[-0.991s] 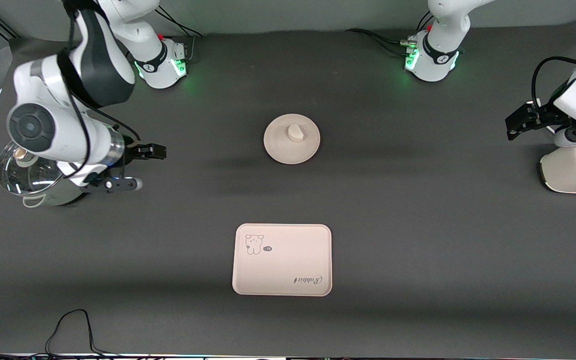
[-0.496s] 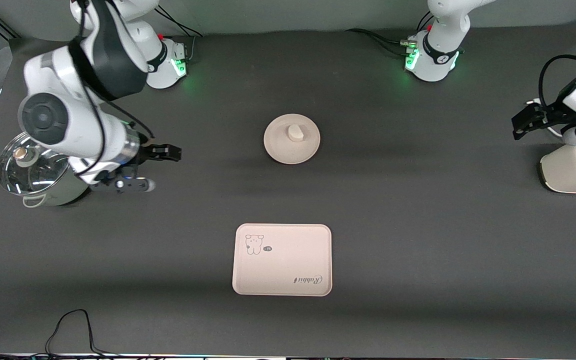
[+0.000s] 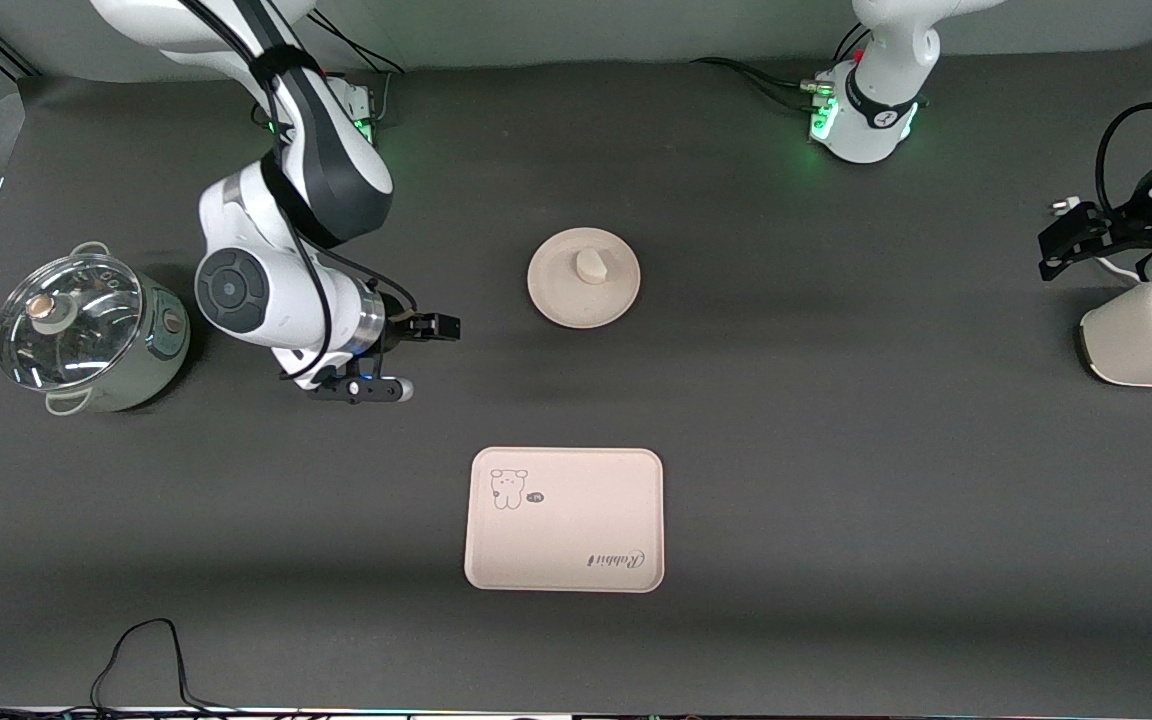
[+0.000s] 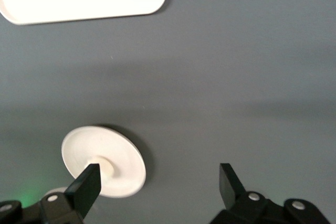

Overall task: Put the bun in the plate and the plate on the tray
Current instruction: 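Reach the right gripper to the plate rim and grasp it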

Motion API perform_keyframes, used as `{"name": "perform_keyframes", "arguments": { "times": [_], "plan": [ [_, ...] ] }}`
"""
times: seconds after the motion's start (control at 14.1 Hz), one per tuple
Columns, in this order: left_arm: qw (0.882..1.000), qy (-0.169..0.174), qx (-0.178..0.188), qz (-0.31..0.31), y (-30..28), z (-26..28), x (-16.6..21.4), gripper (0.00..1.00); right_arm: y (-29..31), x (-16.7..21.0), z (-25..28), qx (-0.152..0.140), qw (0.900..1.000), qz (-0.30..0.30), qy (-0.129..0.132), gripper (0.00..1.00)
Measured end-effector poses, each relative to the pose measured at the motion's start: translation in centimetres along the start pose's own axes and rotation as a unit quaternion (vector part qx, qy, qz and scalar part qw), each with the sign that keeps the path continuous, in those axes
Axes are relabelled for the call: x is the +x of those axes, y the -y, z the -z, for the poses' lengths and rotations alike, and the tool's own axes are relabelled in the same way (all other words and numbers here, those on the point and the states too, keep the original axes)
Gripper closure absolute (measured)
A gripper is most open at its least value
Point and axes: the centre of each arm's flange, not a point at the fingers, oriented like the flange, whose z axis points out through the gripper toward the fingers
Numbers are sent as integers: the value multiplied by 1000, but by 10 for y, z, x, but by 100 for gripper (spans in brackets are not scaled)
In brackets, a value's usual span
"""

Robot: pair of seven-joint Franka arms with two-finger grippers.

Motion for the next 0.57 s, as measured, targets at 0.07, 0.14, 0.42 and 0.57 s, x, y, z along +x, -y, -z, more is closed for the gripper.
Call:
{"name": "perform_keyframes", "arguments": {
  "times": [0.07, 0.14, 0.42, 0.57],
  "plan": [
    [1000, 0, -1, 1, 3, 0, 0, 0, 2, -2, -17, 24, 1000, -11, -12, 0],
    [1000, 0, -2, 0, 3, 0, 0, 0, 3, -5, -36, 47, 998, -25, -28, 0],
    [1000, 3, -2, -6, -3, 0, -1, 0, 9, -38, -113, 91, 990, -67, -79, 0],
    [1000, 8, -3, -2, 0, -1, -2, 0, 12, -59, -139, 110, 988, -79, -81, 0]
  ]
}}
